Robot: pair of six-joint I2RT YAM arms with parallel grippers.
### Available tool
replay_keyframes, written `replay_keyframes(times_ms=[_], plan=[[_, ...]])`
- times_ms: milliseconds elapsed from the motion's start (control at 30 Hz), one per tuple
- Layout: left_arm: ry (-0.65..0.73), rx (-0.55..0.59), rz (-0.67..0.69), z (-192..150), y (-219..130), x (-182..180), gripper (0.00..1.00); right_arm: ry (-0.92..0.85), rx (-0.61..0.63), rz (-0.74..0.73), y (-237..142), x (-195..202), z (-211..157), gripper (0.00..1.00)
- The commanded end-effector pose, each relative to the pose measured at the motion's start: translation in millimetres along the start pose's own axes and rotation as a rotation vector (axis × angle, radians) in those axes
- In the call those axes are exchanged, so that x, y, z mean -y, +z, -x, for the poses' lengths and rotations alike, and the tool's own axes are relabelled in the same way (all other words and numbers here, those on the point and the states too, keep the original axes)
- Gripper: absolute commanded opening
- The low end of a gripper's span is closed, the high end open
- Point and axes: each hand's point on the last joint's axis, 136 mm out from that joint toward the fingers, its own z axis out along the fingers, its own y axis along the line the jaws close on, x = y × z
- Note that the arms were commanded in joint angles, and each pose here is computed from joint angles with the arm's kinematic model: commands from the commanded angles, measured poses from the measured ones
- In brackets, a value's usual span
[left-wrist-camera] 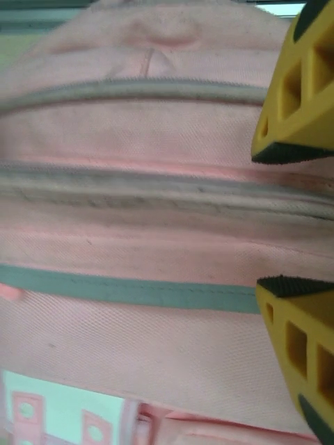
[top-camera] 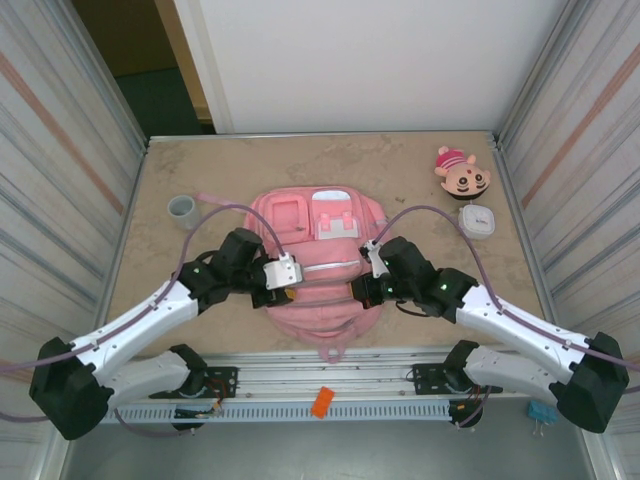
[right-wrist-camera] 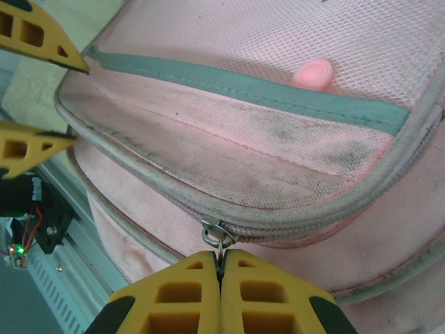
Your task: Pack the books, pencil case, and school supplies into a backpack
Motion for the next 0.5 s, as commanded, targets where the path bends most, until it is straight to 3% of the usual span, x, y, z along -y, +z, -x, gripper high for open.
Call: replay_keyframes(times_ms=[0, 133, 233, 333, 467], plan=[[0.038, 0.087, -0.007, 40.0, -1.4, 5.6, 0.56, -0.018, -0.005, 0.041, 0.9, -9.0, -1.1, 0.00], [0.085, 0.096, -0.038, 65.7, 19.0, 12.5, 0.61, -0.025, -0.005, 0.060, 0.5, -14.3, -0.8, 0.00], [0.097, 0.072, -0.026, 72.5, 37.5, 6.1, 0.58, -0.031, -0.012, 0.068, 0.0, -17.0, -2.1, 0.00], [0.083, 0.063, 0.011, 75.3, 51.9, -5.6, 0.51, -0.036, -0.021, 0.069, 0.1, -17.0, -4.5, 0.00], [0.098, 0.026, 0.035, 68.5, 63.3, -11.8, 0.27, -0.023, -0.015, 0.033, -1.6, -8.4, -5.3, 0.00]])
